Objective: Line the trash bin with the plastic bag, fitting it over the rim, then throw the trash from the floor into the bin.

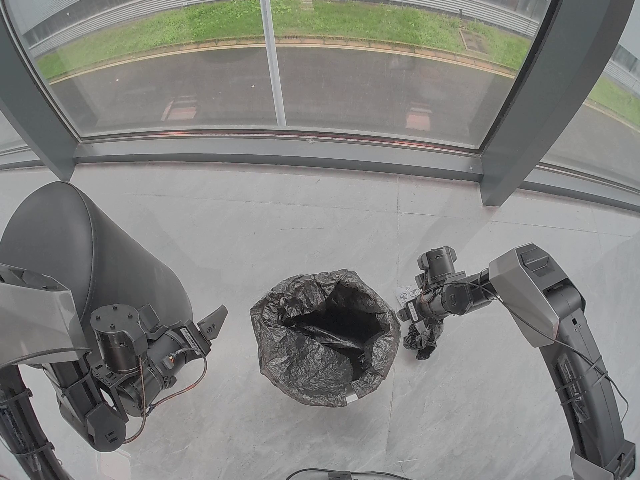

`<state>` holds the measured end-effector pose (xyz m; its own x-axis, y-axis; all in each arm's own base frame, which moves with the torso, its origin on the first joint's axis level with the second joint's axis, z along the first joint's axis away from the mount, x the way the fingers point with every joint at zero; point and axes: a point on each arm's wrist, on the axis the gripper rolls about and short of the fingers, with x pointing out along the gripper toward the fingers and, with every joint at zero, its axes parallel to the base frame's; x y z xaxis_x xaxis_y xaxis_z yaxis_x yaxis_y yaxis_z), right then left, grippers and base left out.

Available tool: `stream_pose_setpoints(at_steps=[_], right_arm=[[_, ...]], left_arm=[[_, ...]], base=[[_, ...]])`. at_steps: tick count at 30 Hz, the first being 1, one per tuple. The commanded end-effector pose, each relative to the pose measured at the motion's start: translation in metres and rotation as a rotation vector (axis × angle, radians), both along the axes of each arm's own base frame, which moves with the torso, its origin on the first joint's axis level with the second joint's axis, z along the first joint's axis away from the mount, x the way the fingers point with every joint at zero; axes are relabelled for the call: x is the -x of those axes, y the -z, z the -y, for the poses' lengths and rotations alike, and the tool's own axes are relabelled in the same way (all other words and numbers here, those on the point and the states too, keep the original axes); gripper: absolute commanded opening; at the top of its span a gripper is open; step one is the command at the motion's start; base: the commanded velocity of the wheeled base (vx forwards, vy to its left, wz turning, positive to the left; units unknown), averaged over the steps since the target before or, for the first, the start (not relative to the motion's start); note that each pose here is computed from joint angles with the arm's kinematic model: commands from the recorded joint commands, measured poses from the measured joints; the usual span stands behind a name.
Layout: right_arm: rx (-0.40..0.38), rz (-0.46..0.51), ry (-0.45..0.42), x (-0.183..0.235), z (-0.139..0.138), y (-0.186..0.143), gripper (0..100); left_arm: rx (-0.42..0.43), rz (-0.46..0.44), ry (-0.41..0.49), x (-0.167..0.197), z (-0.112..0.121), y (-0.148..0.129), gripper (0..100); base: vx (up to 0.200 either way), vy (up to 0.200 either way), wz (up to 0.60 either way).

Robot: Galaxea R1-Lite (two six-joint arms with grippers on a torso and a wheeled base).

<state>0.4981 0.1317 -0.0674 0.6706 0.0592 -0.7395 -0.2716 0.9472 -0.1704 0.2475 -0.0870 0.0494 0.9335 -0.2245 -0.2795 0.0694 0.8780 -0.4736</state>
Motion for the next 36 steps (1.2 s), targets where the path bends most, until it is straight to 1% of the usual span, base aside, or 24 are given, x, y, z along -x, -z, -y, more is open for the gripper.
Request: stream_pose_setpoints(at_steps=[1, 10, 16, 18, 21, 24, 25, 26, 27, 29, 30, 33, 36], right_arm=[[0.001, -0.001, 0.000, 0.000, 0.000, 0.001, 0], [-0.001, 0.000, 0.006, 0.001, -0.002, 0.001, 0], [-0.015, 0.012, 0.021, 0.001, -0.004, -0.006, 0], [-0.034, 0.036, 0.051, 0.004, -0.003, -0.030, 0], [-0.073, 0.084, 0.058, 0.023, 0.002, -0.092, 0], [-0.106, 0.197, 0.041, 0.060, 0.009, -0.180, 0], [-0.110, 0.215, 0.039, 0.066, 0.010, -0.191, 0], [-0.132, 0.273, 0.028, 0.084, 0.011, -0.224, 0], [-0.149, 0.317, 0.021, 0.099, 0.012, -0.248, 0], [-0.175, 0.380, 0.000, 0.121, 0.010, -0.280, 0], [-0.189, 0.421, -0.017, 0.139, 0.007, -0.300, 0], [-0.226, 0.462, -0.093, 0.185, -0.007, -0.330, 0], [-0.247, 0.446, -0.187, 0.220, -0.026, -0.331, 0]], left_arm=[[0.000, 0.000, 0.002, 0.000, 0.001, 0.000, 100], [0.002, -0.001, 0.001, 0.000, 0.001, 0.000, 100], [0.002, -0.001, 0.001, 0.000, 0.001, 0.000, 100], [0.003, 0.002, 0.001, 0.000, 0.001, 0.000, 100], [0.003, 0.002, 0.001, 0.001, 0.000, -0.001, 100], [0.003, 0.002, 0.001, 0.001, 0.000, -0.001, 100], [0.003, 0.002, 0.001, 0.001, 0.000, -0.001, 100], [0.002, 0.001, 0.003, 0.001, 0.001, 0.000, 100], [0.002, 0.001, 0.009, 0.002, 0.002, -0.001, 100], [0.003, 0.002, 0.010, 0.003, 0.003, -0.001, 100], [0.003, 0.002, 0.010, 0.003, 0.003, -0.001, 100], [0.013, 0.006, 0.002, 0.002, 0.003, -0.002, 100], [0.016, 0.004, 0.001, 0.003, 0.003, -0.002, 100]], base=[[0.000, 0.000, 0.00], [0.000, 0.000, 0.00], [0.000, 0.000, 0.00], [0.000, 0.000, 0.00], [0.000, 0.000, 0.00], [0.000, 0.000, 0.00], [0.000, 0.000, 0.00], [0.000, 0.000, 0.00], [0.000, 0.000, 0.00], [0.000, 0.000, 0.00], [0.000, 0.000, 0.00], [0.000, 0.000, 0.00], [0.000, 0.000, 0.00]])
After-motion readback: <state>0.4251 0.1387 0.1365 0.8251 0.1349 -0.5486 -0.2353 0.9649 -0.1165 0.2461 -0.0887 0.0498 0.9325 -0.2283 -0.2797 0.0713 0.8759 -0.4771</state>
